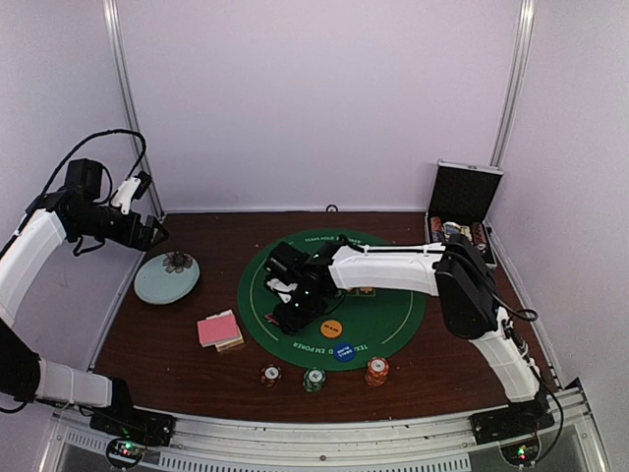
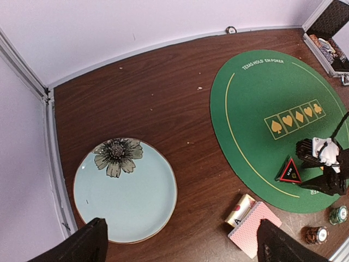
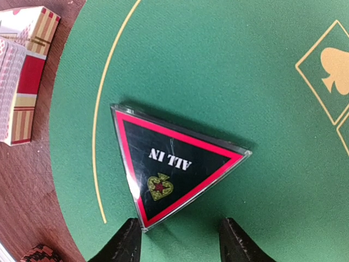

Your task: Distribute texas hold em gaming equipment

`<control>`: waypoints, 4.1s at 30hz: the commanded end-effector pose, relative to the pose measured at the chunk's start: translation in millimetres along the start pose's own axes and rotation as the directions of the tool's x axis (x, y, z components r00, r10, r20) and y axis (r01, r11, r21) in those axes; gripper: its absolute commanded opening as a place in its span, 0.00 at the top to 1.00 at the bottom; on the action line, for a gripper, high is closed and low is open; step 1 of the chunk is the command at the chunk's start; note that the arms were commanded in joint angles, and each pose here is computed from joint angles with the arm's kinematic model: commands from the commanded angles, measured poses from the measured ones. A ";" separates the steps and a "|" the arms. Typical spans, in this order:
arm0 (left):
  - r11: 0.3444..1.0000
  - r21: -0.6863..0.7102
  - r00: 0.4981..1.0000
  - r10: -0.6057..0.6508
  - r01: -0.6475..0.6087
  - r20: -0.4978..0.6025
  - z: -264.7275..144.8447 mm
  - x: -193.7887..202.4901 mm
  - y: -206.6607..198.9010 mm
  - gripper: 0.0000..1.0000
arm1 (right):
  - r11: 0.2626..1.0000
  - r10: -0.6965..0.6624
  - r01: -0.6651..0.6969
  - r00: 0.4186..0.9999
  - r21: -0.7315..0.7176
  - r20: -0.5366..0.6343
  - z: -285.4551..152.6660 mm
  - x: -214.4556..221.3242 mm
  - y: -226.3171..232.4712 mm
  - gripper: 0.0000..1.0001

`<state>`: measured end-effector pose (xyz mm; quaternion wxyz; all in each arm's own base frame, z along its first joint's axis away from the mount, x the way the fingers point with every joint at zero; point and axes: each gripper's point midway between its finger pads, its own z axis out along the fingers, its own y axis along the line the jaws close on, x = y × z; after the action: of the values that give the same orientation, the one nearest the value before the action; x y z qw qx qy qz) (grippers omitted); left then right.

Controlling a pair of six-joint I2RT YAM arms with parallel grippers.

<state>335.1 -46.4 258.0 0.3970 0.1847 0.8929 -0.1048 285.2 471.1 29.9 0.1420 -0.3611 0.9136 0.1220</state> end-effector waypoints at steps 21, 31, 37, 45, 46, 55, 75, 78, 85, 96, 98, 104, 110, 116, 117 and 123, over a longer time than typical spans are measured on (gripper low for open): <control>0.998 -0.042 0.998 0.051 -0.049 0.042 -10.6 -17.7 7.3 0.02 | 0.998 -0.017 0.012 0.996 0.060 0.090 16.2 -48.6 1.1 0.60; 0.998 -0.037 0.998 0.053 -0.052 0.032 -9.1 -17.0 7.3 0.02 | 0.996 0.002 -0.021 0.975 0.083 0.221 9.1 -91.6 -13.1 0.63; 0.997 -0.045 0.998 0.060 -0.059 0.025 -11.5 -16.7 8.3 0.02 | 0.999 -0.021 0.029 0.969 -0.029 0.245 -11.8 -101.0 9.6 0.38; 0.998 -0.034 0.998 0.059 -0.058 0.022 -12.7 -15.8 5.5 0.02 | 0.989 0.032 -0.071 0.960 0.133 0.277 -83.8 -75.2 -27.0 0.20; 0.998 -0.032 0.998 0.058 -0.057 0.024 -13.0 -16.2 4.9 0.02 | 0.983 0.046 -0.091 0.962 0.157 0.270 -89.2 -66.8 -33.3 0.20; 0.998 -0.017 0.999 0.054 -0.053 0.011 -13.2 -14.8 3.0 0.02 | 0.948 0.172 -0.208 0.972 0.242 0.162 -85.9 32.1 -53.0 0.22; 0.998 -0.005 0.998 0.056 -0.056 0.031 -22.1 -21.4 -2.0 0.02 | 0.928 0.230 -0.243 0.970 0.282 0.079 -34.2 76.3 -47.2 0.36; 0.998 -0.008 0.998 0.058 -0.057 0.027 -21.7 -20.5 -1.3 0.02 | 0.920 0.236 -0.249 0.968 0.303 0.080 -32.3 79.9 -51.8 0.37; 0.999 -0.006 0.998 0.050 -0.049 0.024 -20.2 -21.0 -0.8 0.02 | 0.907 0.259 -0.271 0.963 0.321 0.081 -28.1 87.5 -60.5 0.40; 0.999 -0.019 0.999 0.043 -0.043 0.024 -21.3 -21.2 1.2 0.03 | 0.886 0.329 -0.353 0.936 0.302 0.127 -20.4 72.7 -92.2 0.45; 0.999 -0.018 0.999 0.044 -0.044 0.025 -21.5 -21.3 0.6 0.02 | 0.885 0.328 -0.351 0.936 0.306 0.126 -17.1 68.8 -97.1 0.46; 0.998 -0.024 0.998 0.053 -0.053 0.025 -22.3 -21.0 1.3 0.02 | 0.873 0.345 -0.372 0.928 0.316 0.141 -13.5 51.3 -123.6 0.47; 0.998 -0.029 0.998 0.058 -0.058 0.020 -22.1 -19.9 2.3 0.02 | 0.859 0.351 -0.388 0.921 0.334 0.167 -13.3 24.0 -160.8 0.49; 0.997 -0.034 0.998 0.065 -0.065 0.007 -21.3 -16.4 3.3 0.02 | 0.846 0.340 -0.383 0.924 0.371 0.178 -1.8 -3.9 -202.6 0.51; 0.997 -0.032 0.998 0.066 -0.066 0.006 -20.9 -16.0 2.8 0.02 | 0.846 0.337 -0.382 0.924 0.372 0.183 0.0 -9.6 -208.4 0.51; 0.997 -0.030 0.998 0.067 -0.068 -0.015 -18.1 -11.1 3.5 0.02 | 0.825 0.355 -0.421 0.905 0.376 0.234 5.9 -45.2 -251.5 0.52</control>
<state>329.6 -43.1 273.7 0.3931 0.2035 0.8926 -0.0857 449.4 358.1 29.5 0.2469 -0.1414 0.9582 0.0285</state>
